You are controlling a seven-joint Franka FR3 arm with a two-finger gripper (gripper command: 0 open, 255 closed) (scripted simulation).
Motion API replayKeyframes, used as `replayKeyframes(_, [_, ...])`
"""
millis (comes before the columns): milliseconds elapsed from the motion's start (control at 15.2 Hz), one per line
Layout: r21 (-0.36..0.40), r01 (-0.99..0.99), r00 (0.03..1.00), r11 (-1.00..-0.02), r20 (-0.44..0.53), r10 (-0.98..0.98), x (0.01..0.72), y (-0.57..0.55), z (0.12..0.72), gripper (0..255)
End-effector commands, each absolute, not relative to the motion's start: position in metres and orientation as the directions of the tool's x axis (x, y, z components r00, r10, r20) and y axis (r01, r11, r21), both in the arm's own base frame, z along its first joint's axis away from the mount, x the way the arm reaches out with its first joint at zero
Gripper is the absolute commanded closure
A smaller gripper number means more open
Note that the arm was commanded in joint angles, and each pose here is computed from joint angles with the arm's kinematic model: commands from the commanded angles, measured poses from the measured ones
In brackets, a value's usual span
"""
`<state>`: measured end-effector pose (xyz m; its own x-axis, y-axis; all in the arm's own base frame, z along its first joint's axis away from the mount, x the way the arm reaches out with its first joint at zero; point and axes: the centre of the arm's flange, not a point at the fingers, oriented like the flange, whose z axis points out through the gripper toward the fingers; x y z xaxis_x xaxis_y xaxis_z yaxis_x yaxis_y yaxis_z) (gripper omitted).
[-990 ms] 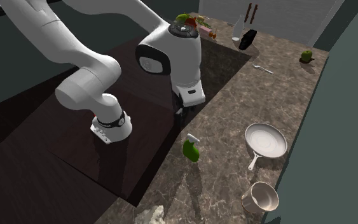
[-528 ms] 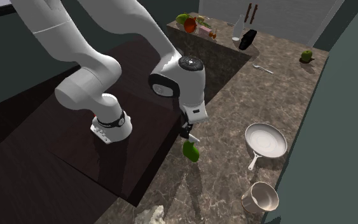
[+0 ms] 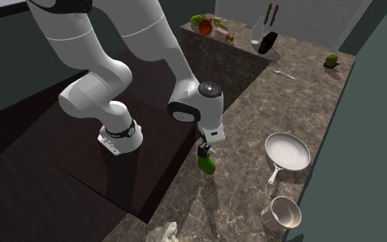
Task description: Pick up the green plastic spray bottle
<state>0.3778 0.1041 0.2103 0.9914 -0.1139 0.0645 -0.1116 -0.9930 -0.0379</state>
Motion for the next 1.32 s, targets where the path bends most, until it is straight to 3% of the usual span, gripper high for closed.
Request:
replayKeyframes(0, [-0.039, -0.111, 0.991, -0.993, 0.065, -0.114, 0.378, 0.104, 0.2, 0])
replayKeyframes(264, [-0.039, -0.111, 0.991, -0.993, 0.065, -0.114, 0.378, 0.104, 0.192, 0])
replayKeyframes(330, [-0.039, -0.111, 0.991, -0.993, 0.065, -0.114, 0.378, 0.104, 0.192, 255])
replayKeyframes(1254, [-0.039, -0.111, 0.991, -0.993, 0.065, -0.114, 0.378, 0.104, 0.218, 255])
